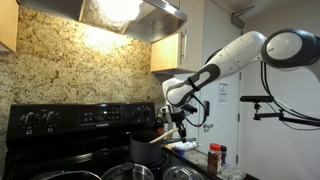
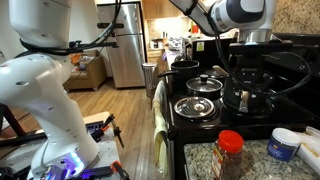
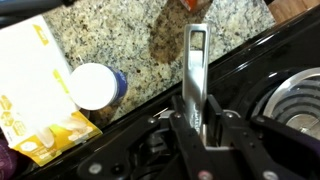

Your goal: Slide the brown pot handle to the right, put the lid on the covered pot, and then put the pot with a black handle on the right front plate

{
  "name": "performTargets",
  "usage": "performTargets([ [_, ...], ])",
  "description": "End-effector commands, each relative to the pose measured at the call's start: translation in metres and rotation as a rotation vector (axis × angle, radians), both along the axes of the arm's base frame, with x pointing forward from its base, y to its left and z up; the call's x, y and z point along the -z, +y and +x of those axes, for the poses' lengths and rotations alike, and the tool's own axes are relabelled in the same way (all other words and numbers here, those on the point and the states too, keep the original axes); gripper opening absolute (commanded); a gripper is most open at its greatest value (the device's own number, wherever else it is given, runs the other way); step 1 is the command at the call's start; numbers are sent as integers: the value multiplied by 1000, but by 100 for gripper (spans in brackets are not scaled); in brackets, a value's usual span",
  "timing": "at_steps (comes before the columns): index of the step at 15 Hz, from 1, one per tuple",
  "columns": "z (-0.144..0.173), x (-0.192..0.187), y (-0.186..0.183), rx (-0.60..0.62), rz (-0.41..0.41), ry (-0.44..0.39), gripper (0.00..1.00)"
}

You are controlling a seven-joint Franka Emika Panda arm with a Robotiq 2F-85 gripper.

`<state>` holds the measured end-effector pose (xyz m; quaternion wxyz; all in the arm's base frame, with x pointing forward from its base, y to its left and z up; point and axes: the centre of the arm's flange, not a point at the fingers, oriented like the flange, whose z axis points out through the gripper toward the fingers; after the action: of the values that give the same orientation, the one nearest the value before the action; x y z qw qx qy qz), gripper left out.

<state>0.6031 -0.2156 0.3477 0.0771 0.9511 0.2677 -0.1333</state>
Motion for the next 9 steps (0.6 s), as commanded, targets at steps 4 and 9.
performTargets([
  [4,-11,-7,-29,-13,0,17,14],
  [9,-21,-6,-53,-35,10,16,14],
])
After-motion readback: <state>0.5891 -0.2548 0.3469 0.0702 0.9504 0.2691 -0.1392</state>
